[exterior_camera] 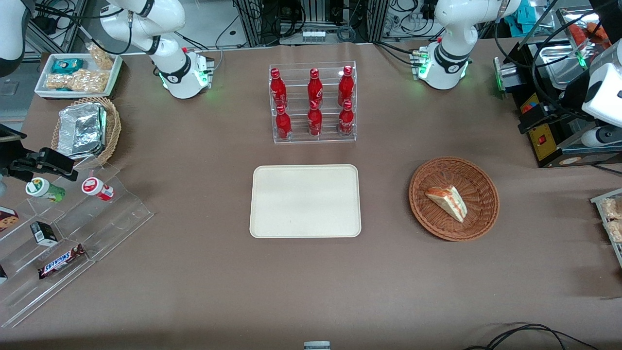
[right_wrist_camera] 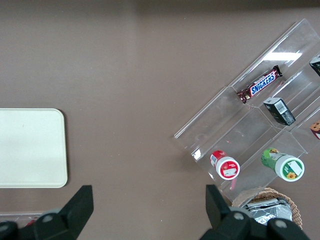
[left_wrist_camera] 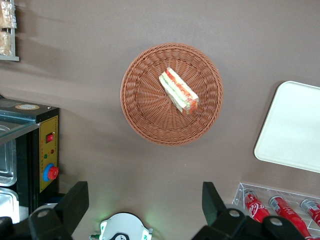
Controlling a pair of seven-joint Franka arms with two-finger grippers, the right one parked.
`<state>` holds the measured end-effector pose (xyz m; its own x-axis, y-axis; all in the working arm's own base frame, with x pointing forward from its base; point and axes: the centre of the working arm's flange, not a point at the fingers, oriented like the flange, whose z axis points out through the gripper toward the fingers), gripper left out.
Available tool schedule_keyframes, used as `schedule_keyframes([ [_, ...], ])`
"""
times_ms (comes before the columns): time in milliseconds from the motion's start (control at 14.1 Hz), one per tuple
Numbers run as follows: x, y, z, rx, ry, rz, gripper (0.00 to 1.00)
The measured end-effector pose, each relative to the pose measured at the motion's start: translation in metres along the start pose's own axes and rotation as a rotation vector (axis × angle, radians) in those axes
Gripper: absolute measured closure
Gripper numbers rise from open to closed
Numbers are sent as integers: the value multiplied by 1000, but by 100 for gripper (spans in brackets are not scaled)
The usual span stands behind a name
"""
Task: Place sandwich from basket to tray
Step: 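Move the left gripper over the sandwich in the wicker basket, then lower the left gripper and close it on the wrapped sandwich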
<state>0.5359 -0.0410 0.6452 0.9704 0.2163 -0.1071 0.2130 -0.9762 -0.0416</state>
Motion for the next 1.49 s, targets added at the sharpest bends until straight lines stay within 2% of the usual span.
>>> schedule_keyframes([
  [283, 0, -1, 0, 0, 1, -1, 0],
  [425, 4, -2, 6, 1, -12, -4, 0],
  [567, 16, -10, 23, -7, -50, -20, 0],
  [780, 53, -15, 82, -19, -155, -59, 0],
  [921, 78, -11, 128, -25, -186, -118, 0],
  [1134, 96, -1, 196, -37, -157, -279, 0],
  [1276, 96, 10, 233, -48, -115, -440, 0],
  [1488, 86, 36, 280, -77, -52, -575, 0],
])
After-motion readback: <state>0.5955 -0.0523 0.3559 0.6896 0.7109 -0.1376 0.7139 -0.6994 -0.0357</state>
